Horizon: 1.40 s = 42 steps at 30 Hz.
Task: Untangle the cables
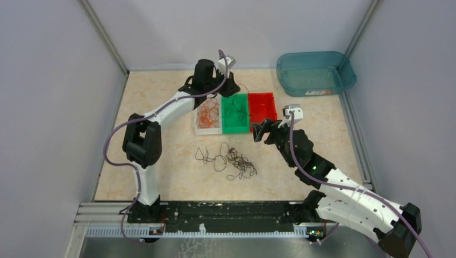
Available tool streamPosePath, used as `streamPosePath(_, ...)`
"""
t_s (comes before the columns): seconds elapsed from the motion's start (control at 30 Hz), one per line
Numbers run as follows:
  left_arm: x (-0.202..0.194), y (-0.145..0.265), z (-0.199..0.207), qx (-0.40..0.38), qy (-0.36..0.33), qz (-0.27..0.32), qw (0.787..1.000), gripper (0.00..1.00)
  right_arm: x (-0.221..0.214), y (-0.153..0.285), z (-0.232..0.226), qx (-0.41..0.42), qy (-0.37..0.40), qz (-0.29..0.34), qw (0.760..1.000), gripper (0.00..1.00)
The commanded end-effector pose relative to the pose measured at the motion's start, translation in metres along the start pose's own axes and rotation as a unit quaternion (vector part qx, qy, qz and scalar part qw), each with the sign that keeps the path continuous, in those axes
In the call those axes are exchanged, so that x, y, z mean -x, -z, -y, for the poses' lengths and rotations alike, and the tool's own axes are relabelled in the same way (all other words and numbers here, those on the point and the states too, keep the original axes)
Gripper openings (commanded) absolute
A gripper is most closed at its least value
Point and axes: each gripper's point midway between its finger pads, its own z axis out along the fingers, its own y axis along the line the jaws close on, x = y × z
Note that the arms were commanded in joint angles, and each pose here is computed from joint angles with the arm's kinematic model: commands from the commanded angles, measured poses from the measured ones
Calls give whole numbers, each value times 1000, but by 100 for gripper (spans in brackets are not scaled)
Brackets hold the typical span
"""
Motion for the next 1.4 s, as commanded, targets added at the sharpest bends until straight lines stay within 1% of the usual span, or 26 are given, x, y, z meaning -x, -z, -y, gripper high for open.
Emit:
streamPosePath(0.0, -5, -4, 3, -2, -16, -13, 1000, 20, 29, -2, -10, 13, -24, 35, 999, 79)
streamPosePath(0.13, -13, 2, 5, -3, -16, -11, 1000, 37, 31, -2, -11, 15, -26, 37, 999, 79)
streamPosePath(0.33, -2, 12, 8, 0, -41, -5, 999, 41, 33, -5, -12, 14, -27, 37, 999, 79)
streamPosePath(0.37, 1, 14, 8, 1, -45, -3, 999, 44, 32, -6, -12, 14, -27, 35, 999, 79)
streamPosePath(0.43, 6, 18, 12, -4, -53, -2, 999, 53, 29, -10, -13, 17, -28, 28, 999, 79)
streamPosePath(0.53, 14, 24, 14, -4, -59, 6, 998, 57, 23, -18, -16, 22, -31, 12, 999, 79)
streamPosePath(0.67, 41, 32, 13, -12, -72, 25, 997, 67, 22, -37, -11, 16, -28, -7, 999, 79)
streamPosePath(0.77, 70, 45, 7, -32, -68, 30, 997, 82, 24, -63, -3, 21, -41, -22, 999, 80)
streamPosePath(0.8, 76, 50, 5, -40, -66, 25, 997, 84, 25, -73, 1, 24, -48, -26, 998, 80)
streamPosePath(0.87, 91, 67, -1, -49, -69, 33, 996, 85, 29, -95, 1, 50, -60, -35, 996, 80)
streamPosePath(0.93, 102, 88, -10, -47, -63, 41, 996, 86, 33, -124, 1, 65, -46, -40, 996, 80)
streamPosePath(0.97, 104, 97, -16, -46, -58, 43, 996, 87, 31, -140, 0, 75, -26, -53, 995, 80)
streamPosePath(1.0, 105, 106, -22, -41, -54, 41, 997, 90, 26, -156, 1, 79, -10, -71, 994, 80)
streamPosePath(1.03, 105, 115, -27, -35, -53, 39, 997, 91, 12, -177, 5, 80, 4, -99, 992, 80)
streamPosePath(1.13, 98, 135, -40, -14, -60, 28, 998, 97, 3, -223, 15, 90, 22, -126, 988, 80)
streamPosePath(1.23, 92, 156, -47, 0, -69, 26, 997, 99, -6, -258, 26, 106, 31, -138, 984, 80)
streamPosePath(1.37, 92, 172, -53, 12, -80, 25, 996, 99, -20, -293, 43, 108, 57, -171, 978, 80)
